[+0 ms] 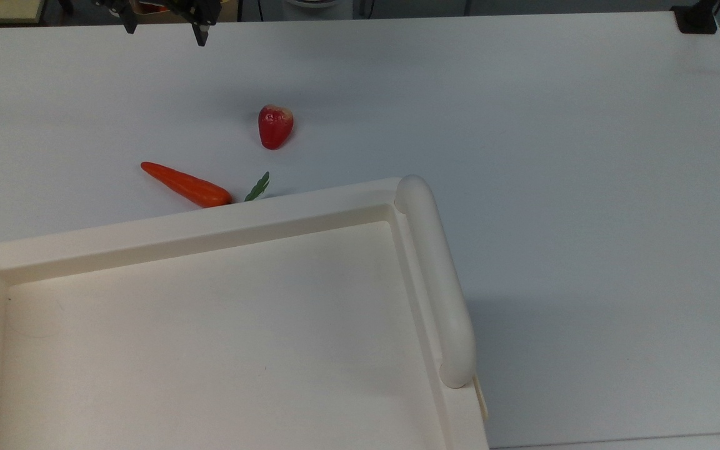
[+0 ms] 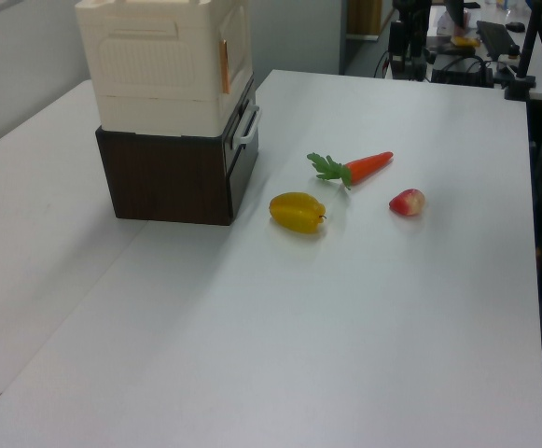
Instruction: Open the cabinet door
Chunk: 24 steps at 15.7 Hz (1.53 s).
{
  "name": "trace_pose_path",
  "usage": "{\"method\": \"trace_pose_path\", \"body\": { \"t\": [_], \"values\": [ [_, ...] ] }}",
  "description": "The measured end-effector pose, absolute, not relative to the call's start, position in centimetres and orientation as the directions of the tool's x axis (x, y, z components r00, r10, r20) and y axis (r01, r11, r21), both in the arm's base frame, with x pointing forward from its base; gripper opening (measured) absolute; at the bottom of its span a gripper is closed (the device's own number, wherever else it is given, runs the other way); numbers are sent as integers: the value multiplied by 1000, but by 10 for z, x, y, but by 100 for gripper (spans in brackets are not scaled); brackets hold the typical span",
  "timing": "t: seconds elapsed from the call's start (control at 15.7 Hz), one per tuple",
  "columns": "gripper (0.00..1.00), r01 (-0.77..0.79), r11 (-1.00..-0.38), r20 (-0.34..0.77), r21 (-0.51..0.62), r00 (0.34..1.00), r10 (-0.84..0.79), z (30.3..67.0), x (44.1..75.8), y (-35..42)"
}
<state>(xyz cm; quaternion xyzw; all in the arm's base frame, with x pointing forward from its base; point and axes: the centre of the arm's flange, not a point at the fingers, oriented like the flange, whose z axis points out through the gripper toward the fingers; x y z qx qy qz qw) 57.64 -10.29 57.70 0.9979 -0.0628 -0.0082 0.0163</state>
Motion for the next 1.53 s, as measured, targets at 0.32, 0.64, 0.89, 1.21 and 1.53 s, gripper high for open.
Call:
{"method": "trace_pose_path", "body": {
  "t": [0.32,0.64,0.89,1.21,1.53],
  "values": [
    [100,-122,-992,1,34,993,-122,579,578,-102],
    [100,-70,-998,167,-4,983,-70,586,603,-88],
    [100,47,-997,305,-58,952,27,593,625,-49],
    [100,125,-992,503,-24,859,96,600,653,12],
    [100,132,-991,579,-24,810,94,600,678,48]
  ]
}}
